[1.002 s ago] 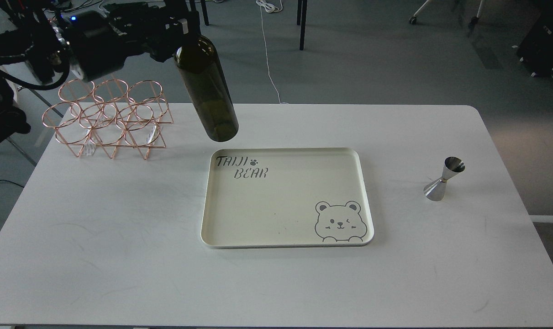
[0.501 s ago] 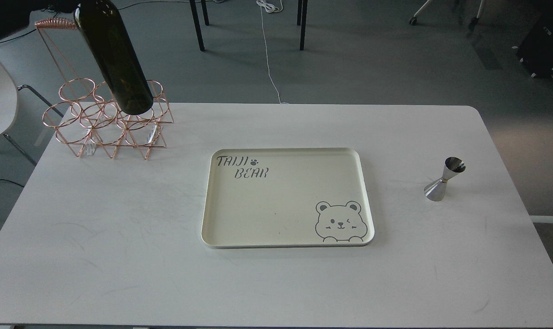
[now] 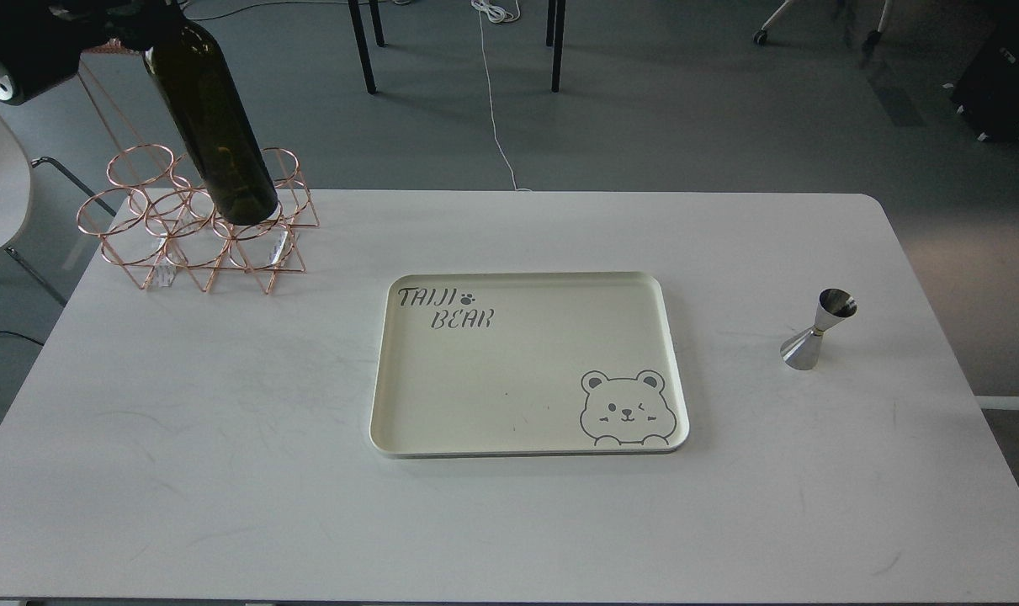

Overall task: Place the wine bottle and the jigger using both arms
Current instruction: 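Lower the bottle into a slot of the copper rack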

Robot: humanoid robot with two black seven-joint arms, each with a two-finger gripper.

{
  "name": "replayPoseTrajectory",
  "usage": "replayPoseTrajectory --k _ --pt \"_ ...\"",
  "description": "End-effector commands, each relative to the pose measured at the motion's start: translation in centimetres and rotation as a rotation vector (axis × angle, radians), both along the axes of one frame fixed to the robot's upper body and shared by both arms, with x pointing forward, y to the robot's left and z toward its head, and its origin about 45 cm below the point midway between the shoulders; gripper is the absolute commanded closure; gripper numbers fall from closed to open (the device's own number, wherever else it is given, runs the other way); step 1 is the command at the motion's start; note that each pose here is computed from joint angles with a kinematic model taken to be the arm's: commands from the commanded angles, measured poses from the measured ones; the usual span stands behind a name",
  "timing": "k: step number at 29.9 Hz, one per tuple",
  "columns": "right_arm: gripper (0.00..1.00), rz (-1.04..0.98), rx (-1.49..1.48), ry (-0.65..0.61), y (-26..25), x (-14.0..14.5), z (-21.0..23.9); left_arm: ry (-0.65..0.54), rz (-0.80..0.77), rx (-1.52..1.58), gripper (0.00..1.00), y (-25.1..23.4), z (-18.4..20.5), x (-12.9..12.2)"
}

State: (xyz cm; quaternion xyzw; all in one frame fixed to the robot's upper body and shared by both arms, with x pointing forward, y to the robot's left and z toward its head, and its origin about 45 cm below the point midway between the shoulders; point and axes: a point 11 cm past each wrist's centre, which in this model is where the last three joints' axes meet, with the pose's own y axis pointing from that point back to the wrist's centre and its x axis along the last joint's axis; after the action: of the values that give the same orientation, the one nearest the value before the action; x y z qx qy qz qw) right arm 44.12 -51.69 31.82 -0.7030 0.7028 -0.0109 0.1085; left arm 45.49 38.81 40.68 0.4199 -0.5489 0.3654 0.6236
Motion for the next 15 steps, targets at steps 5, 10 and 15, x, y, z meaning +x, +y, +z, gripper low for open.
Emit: replayPoseTrajectory --k 5,10,15 --pt "0.03 -0.001 -0.001 0.005 0.0 -0.1 -0.2 0.002 0.008 0.034 0.85 0.3 -1.6 0.0" --pt "0.03 0.000 0.000 0.005 0.0 -0.1 -0.3 0.017 0.020 0.041 0.85 0.5 -3.1 0.4" --pt "0.03 -0.001 -0.001 0.005 0.0 -0.1 -0.2 0.021 0.019 0.034 0.83 0.4 -3.2 0.4"
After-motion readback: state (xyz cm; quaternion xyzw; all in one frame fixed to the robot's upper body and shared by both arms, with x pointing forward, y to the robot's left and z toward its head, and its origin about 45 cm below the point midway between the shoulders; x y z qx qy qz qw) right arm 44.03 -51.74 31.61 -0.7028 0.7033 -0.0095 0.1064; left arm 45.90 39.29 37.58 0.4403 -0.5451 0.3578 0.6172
